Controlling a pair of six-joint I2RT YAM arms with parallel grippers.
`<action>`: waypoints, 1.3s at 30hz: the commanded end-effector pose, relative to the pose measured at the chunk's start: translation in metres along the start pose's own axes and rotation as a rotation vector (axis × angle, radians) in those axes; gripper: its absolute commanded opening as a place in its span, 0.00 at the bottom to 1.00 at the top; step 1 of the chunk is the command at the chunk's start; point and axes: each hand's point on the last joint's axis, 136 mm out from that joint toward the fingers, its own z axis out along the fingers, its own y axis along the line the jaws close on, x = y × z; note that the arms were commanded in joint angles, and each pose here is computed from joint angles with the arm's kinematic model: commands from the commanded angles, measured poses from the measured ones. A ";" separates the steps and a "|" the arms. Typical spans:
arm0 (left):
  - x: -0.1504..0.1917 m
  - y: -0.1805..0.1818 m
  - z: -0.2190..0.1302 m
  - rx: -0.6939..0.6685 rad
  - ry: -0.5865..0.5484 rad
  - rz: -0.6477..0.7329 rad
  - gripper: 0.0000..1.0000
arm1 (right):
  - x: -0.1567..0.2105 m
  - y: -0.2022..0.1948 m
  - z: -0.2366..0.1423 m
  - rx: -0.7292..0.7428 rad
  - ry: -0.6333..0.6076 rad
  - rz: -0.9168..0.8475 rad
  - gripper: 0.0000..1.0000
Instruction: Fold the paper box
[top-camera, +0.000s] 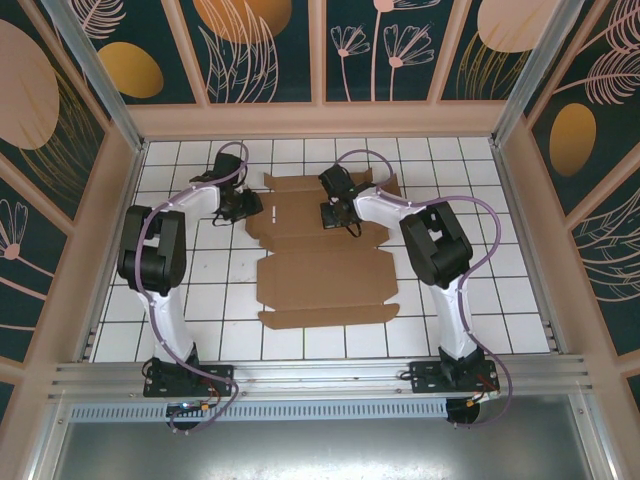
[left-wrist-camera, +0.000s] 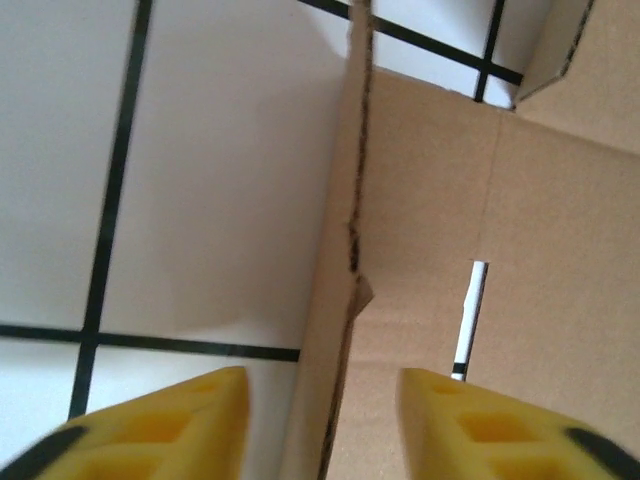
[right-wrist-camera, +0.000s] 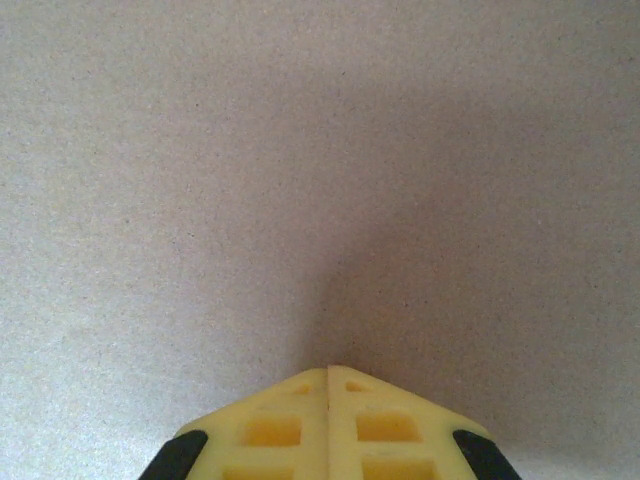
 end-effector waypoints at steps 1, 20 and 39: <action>0.001 -0.013 -0.003 0.059 0.017 0.000 0.28 | 0.029 -0.016 0.024 0.033 0.093 -0.007 0.00; 0.007 -0.104 -0.042 0.342 0.040 0.060 0.07 | 0.038 -0.017 0.031 0.016 0.117 -0.003 0.00; 0.026 -0.130 0.018 0.359 0.134 0.141 0.73 | 0.042 -0.021 0.030 0.020 0.131 -0.003 0.00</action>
